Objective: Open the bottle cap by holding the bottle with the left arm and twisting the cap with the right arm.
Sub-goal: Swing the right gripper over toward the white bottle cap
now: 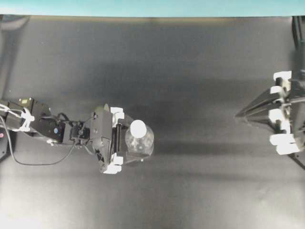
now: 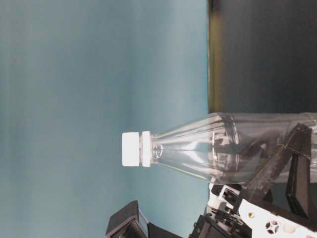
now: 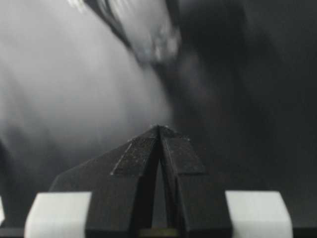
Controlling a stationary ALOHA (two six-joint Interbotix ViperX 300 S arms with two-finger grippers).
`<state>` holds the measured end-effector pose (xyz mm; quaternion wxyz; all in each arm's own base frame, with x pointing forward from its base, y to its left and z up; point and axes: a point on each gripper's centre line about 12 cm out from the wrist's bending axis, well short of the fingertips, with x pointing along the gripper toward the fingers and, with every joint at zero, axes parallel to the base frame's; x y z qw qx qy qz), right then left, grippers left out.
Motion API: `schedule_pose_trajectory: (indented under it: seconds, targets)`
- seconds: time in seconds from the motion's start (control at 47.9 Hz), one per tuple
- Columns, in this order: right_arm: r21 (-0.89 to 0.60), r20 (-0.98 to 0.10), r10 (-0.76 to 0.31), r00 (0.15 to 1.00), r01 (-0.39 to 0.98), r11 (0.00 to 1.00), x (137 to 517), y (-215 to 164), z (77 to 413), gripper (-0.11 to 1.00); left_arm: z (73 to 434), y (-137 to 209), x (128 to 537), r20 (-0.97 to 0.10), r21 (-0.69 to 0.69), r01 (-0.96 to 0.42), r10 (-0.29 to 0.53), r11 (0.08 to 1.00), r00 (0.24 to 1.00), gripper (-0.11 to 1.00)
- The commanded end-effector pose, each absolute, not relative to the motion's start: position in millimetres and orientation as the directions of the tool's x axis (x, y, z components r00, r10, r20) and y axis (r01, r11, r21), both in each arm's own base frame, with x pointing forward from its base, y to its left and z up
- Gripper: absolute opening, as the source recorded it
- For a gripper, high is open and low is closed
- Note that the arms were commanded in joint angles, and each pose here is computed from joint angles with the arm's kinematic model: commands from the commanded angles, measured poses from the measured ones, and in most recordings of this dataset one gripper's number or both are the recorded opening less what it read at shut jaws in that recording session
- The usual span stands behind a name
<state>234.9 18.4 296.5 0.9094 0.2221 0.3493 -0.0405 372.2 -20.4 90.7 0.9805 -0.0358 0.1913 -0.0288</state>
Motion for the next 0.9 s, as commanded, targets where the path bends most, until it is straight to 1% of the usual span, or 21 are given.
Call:
schedule_pose_trajectory:
  seconds: [0.0,0.083,0.146,0.188,0.23,0.376,0.417,0.459,0.563,0.668,0.793,0.876]
  targets:
    - [0.406,-0.718,0.109,0.688,0.285,0.868,249,25,318,0.0,94,-23,375,-0.36,-0.079,0.052,-0.077,0.996,0.93,0.82]
    - [0.404,-0.781,0.119,0.613,0.35,0.845,264,29,326,0.05,94,-22,375,-0.359,-0.076,0.052,-0.076,0.996,0.93,0.82]
    - [0.39,-0.814,0.124,0.568,0.375,0.841,273,30,327,0.13,94,-21,375,-0.359,-0.074,0.051,-0.074,0.996,0.93,0.82]
    - [0.378,-0.831,0.124,0.543,0.386,0.842,280,31,328,0.2,94,-21,375,-0.359,-0.074,0.051,-0.074,0.996,0.93,0.82]
    - [0.365,-0.846,0.124,0.518,0.394,0.844,286,31,327,0.29,94,-21,375,-0.36,-0.074,0.049,-0.073,0.996,0.93,0.82]
    - [0.35,-0.868,0.124,0.48,0.416,0.839,316,32,332,0.68,93,-20,374,-0.363,-0.074,0.047,-0.071,0.996,0.929,0.82]
    - [0.353,-0.873,0.129,0.471,0.426,0.833,324,32,334,0.77,93,-20,374,-0.362,-0.074,0.047,-0.071,0.996,0.93,0.82]
    - [0.368,-0.873,0.142,0.466,0.44,0.819,333,31,336,0.83,93,-20,374,-0.363,-0.074,0.047,-0.071,0.996,0.929,0.82]
    - [0.428,-0.868,0.191,0.459,0.494,0.757,362,29,343,0.83,93,-21,374,-0.362,-0.077,0.048,-0.073,0.996,0.929,0.82]
    - [0.463,-0.86,0.217,0.461,0.53,0.71,388,26,351,0.83,93,-20,374,-0.363,-0.077,0.046,-0.071,0.996,0.929,0.82]
    - [0.457,-0.868,0.225,0.443,0.535,0.71,416,27,354,0.82,93,-20,373,-0.363,-0.077,0.046,-0.071,0.996,0.929,0.82]
    - [0.442,-0.881,0.231,0.413,0.543,0.714,433,27,352,0.82,92,-20,372,-0.366,-0.077,0.046,-0.071,0.996,0.928,0.82]
